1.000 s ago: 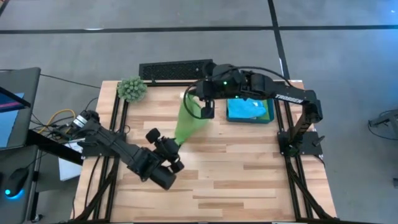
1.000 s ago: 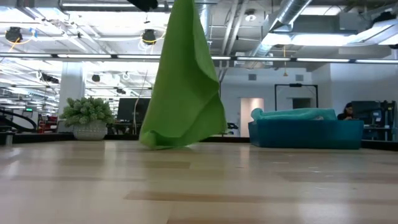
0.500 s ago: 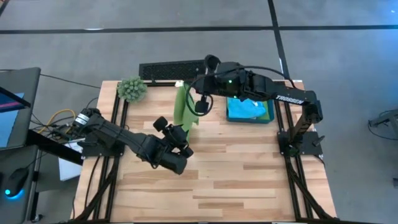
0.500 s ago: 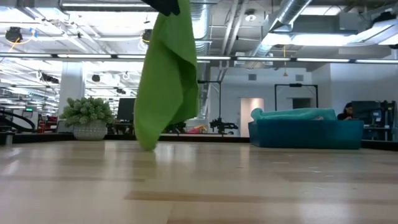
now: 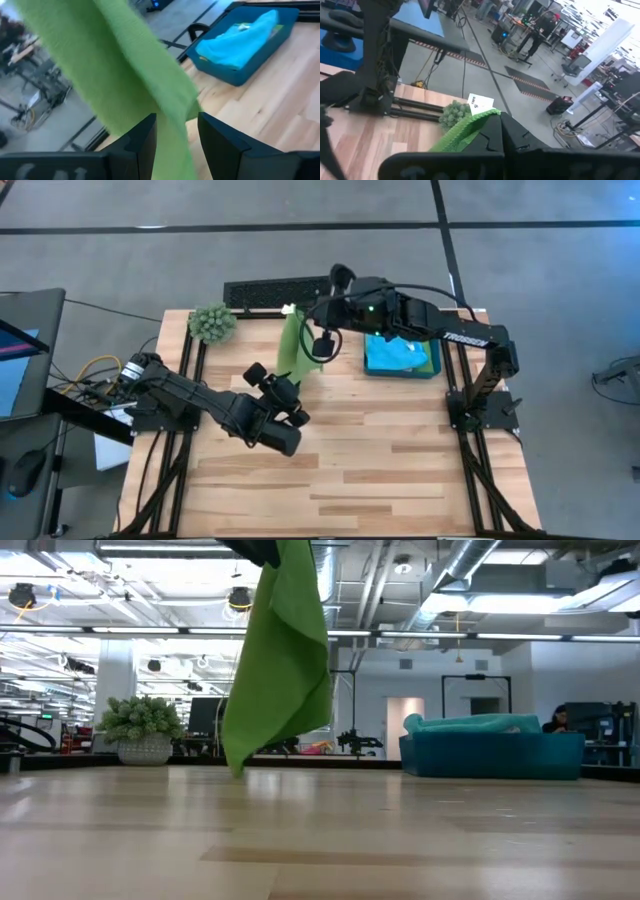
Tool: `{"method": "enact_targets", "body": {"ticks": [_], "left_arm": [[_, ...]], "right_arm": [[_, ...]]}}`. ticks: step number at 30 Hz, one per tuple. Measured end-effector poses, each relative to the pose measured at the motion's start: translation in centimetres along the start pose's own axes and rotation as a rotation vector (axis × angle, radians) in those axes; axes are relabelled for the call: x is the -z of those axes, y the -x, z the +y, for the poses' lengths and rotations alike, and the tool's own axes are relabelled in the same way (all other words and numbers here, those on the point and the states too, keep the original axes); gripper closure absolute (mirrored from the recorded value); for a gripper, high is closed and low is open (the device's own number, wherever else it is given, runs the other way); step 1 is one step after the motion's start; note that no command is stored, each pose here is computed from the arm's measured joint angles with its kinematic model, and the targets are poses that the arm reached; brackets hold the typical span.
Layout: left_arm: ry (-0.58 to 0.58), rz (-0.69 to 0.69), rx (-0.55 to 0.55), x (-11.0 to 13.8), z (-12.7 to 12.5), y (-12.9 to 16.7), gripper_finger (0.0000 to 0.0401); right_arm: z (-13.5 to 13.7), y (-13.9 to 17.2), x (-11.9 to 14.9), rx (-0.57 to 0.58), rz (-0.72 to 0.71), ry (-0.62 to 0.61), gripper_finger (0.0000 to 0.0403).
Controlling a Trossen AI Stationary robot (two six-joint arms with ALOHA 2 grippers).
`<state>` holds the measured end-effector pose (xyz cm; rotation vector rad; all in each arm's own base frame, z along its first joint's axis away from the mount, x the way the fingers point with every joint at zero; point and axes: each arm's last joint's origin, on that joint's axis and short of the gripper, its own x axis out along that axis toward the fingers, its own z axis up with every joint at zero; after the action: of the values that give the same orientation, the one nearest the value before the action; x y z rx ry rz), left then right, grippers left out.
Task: Fold microfiber towels
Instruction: Fold the green microfiber cloth
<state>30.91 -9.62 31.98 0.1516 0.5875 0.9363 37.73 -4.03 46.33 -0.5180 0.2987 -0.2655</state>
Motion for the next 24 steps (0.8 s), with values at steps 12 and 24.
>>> {"method": "enact_targets", "body": {"ticks": [12, 24], "left_arm": [[0.06, 0.023, -0.049, -0.1, -0.1, -1.8, 0.0264], [-0.002, 0.031, -0.1, 0.5, -0.4, -2.5, 0.0264]], "right_arm": [[0.0, 0.0, 0.0, -0.001, 0.0, 0.0, 0.0401], [0.1, 0.0, 0.0, -0.003, -0.002, 0.017, 0.0401]]}}
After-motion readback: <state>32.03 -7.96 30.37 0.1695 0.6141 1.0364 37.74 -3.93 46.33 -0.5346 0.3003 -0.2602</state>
